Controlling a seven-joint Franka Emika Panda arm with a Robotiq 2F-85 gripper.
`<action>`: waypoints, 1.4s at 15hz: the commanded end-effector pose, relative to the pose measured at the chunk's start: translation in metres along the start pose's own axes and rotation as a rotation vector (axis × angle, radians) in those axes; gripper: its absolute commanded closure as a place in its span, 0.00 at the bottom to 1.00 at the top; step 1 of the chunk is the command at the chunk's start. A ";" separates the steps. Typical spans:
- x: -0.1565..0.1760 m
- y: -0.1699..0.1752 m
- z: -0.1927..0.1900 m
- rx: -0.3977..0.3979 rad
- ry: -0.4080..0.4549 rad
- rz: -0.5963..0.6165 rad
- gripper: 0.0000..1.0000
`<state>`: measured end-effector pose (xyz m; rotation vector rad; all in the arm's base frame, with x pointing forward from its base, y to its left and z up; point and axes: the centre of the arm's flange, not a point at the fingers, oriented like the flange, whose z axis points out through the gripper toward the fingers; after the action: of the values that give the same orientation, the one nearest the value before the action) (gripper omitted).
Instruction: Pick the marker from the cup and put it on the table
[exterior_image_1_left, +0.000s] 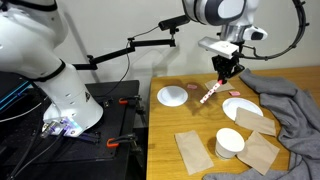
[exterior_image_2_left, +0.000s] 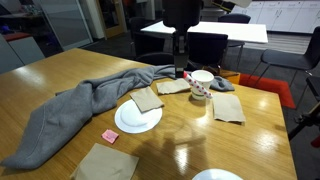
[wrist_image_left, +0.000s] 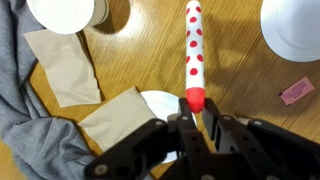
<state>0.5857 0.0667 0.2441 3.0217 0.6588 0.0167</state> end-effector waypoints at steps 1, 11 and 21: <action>0.000 0.000 0.000 0.000 0.001 0.001 0.81; 0.033 -0.037 0.025 0.169 0.060 -0.368 0.95; 0.050 -0.064 0.084 0.211 -0.028 -0.471 0.95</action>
<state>0.5944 0.1336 0.1669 2.9840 1.3882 -0.0718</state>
